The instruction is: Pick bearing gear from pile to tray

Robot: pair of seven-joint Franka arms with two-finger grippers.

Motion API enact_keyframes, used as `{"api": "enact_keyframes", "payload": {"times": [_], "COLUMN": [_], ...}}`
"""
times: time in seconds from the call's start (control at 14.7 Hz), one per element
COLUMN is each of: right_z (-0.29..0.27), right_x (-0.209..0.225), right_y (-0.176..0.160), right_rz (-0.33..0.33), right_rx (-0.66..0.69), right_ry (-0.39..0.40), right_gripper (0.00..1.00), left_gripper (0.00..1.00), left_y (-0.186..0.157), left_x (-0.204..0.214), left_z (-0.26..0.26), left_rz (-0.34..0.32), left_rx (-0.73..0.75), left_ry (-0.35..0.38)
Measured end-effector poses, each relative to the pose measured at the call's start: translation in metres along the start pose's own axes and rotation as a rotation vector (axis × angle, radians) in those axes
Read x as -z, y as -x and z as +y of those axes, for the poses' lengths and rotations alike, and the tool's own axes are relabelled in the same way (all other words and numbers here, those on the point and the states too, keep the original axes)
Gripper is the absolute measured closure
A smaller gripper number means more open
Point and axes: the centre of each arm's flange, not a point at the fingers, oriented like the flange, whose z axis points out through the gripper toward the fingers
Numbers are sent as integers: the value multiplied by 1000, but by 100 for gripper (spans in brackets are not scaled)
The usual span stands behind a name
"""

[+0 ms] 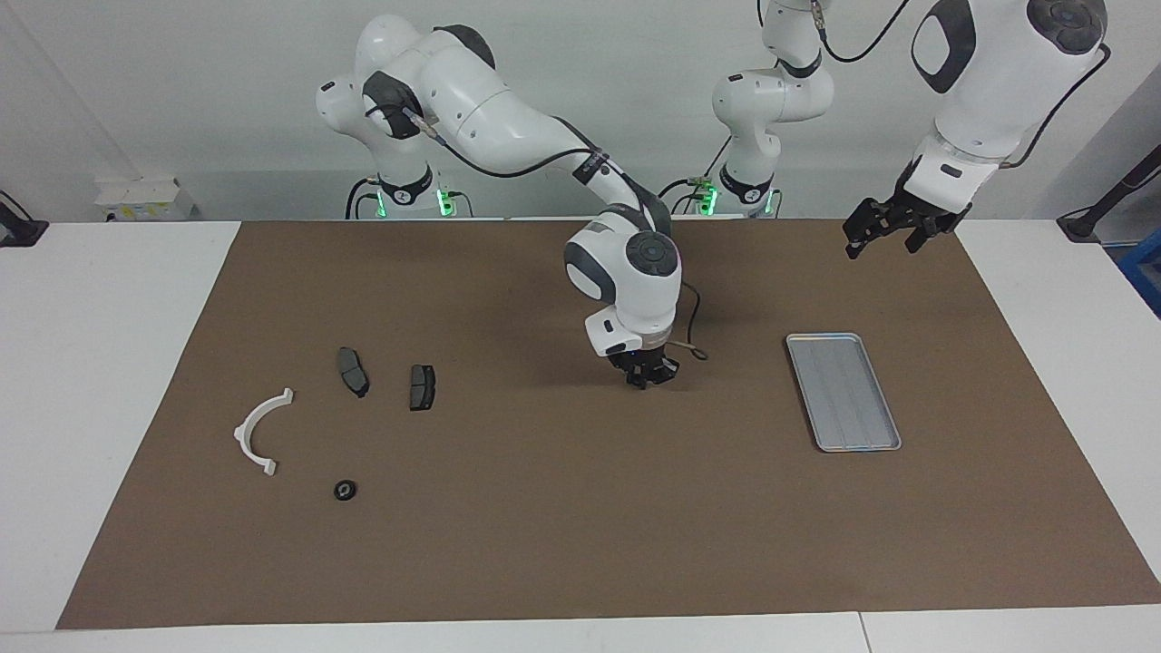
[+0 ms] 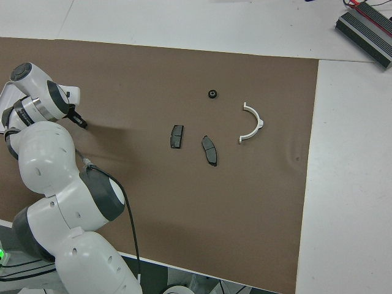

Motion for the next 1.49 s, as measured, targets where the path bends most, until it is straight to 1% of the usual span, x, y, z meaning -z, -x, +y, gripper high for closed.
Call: {"api": "enact_keyframes", "payload": {"times": [0.07, 0.14, 0.27, 0.34, 0.41, 0.47, 0.61, 0.81, 0.95, 1.02, 1.15, 1.29, 1.42, 1.49], "right_z": [0, 1, 6, 9, 12, 17, 40, 117, 176, 200, 243, 281, 309, 320], "right_x": [0, 0, 2, 12, 27, 48, 98, 163, 185, 188, 178, 157, 131, 116], "right_y": [0, 0, -2, -8, -18, -33, -77, -170, -229, -252, -292, -323, -343, -350], "right_rz": [0, 0, -4, -2, 2, 8, 19, 18, 10, 7, 5, 11, 23, 27], "right_rx": [0, 1, 2, -6, -20, -29, 14, 182, 275, 312, 361, 377, 384, 390], "right_ry": [1, 10, 60, 80, 97, 103, 97, 102, 106, 105, 98, 89, 77, 71], "right_gripper": [76, 70, 52, 41, 29, 19, 1, 0, 0, 0, 0, 0, 0, 0], "left_gripper": [0, 0, 0, 0, 0, 0, 0, 0, 0, 0, 0, 0, 0, 0], "left_y": [0, 0, 0, 0, 1, 1, 3, 2, -1, 0, 2, 1, 2, 3], "left_x": [0, 0, 0, -2, -5, -11, -31, -79, -125, -148, -193, -233, -267, -277], "left_z": [0, 0, 0, 4, 12, 27, 67, 133, 196, 222, 261, 287, 306, 310], "left_rz": [0, 0, 1, 0, -2, 1, 16, 34, 53, 48, 34, 49, 50, 46], "left_rx": [0, 2, 21, 24, 25, 41, 80, 146, 226, 247, 278, 320, 347, 353], "left_ry": [0, 0, 0, 0, -1, -3, -4, 4, 25, 28, 20, 8, 11, 9]}}
